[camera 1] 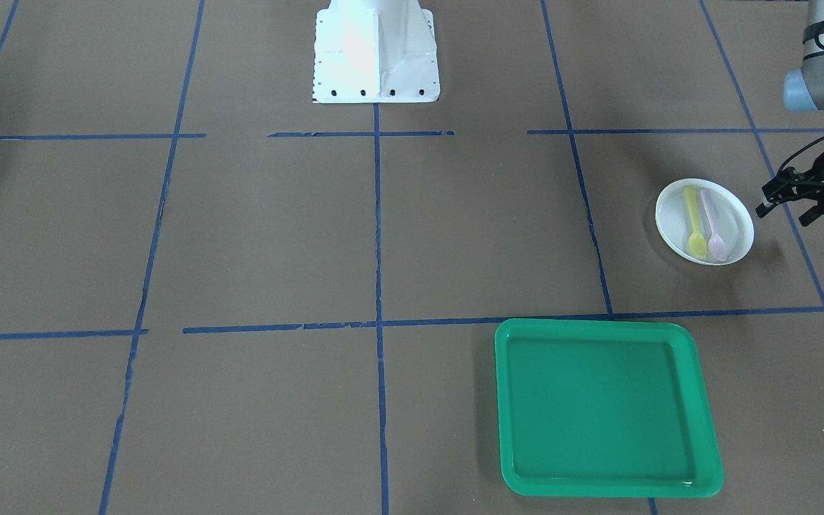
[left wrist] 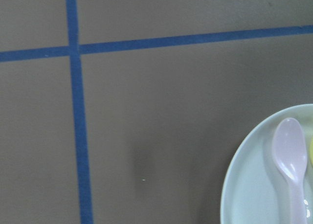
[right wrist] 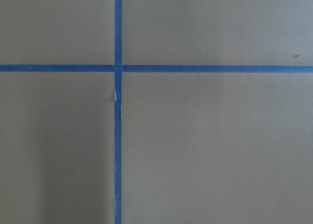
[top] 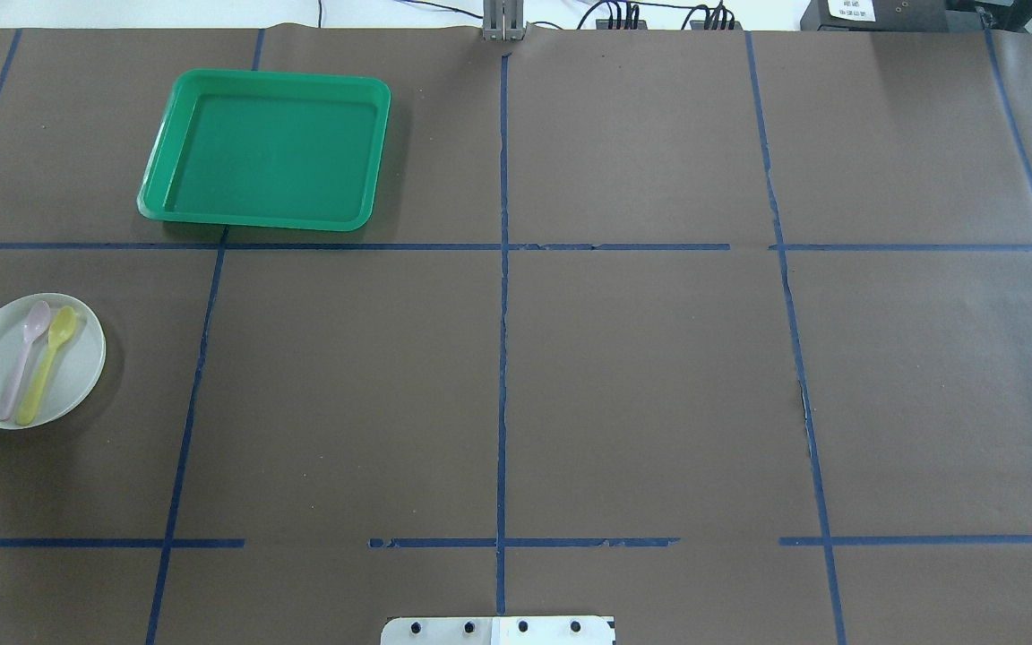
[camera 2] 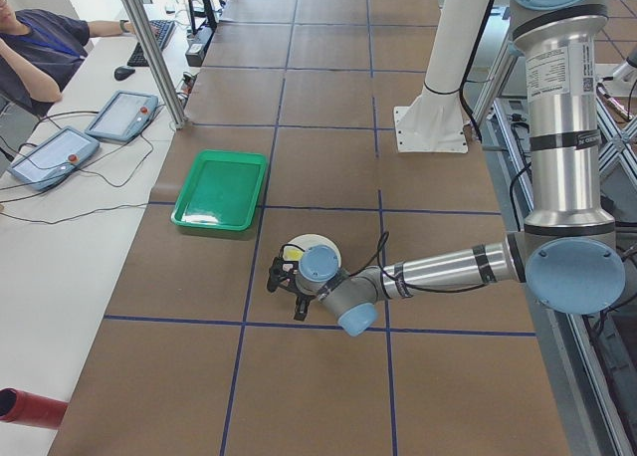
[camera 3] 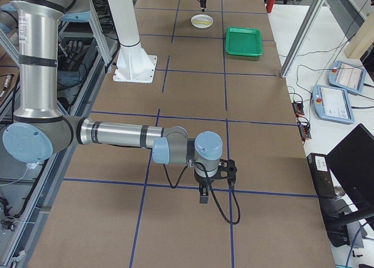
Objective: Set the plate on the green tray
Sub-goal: 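Grasp the white plate rim with the left gripper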
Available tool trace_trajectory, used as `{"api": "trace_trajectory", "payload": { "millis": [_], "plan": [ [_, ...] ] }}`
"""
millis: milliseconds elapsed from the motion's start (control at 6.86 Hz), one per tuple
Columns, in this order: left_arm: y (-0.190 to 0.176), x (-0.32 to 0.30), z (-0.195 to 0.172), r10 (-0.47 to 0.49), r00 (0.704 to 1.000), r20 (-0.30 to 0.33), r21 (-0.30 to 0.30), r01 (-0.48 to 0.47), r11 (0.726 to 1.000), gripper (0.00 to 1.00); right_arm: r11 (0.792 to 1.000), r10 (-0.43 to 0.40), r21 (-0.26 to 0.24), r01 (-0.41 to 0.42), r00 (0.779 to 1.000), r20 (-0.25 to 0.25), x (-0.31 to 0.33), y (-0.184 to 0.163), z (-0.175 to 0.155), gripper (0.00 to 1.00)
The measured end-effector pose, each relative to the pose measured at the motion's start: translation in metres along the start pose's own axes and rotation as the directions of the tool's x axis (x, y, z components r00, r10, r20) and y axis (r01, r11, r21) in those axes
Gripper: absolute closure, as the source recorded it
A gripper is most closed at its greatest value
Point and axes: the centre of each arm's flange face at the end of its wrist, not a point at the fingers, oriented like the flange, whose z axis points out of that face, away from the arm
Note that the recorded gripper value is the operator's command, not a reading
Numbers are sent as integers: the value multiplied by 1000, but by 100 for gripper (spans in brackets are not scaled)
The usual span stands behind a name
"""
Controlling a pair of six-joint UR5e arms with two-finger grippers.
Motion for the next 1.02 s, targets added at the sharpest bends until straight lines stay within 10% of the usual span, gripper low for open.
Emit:
{"api": "trace_trajectory", "payload": {
  "millis": [292, 1021],
  "plan": [
    [8, 16, 16, 14, 1000, -21, -34, -14, 999, 99, 1000, 0, 0, 0, 1000, 1, 0, 0, 0, 0],
    [16, 35, 19, 7, 992, -127, -132, -24, 991, 100, 1000, 0, 0, 0, 1000, 1, 0, 0, 0, 0]
  ]
}}
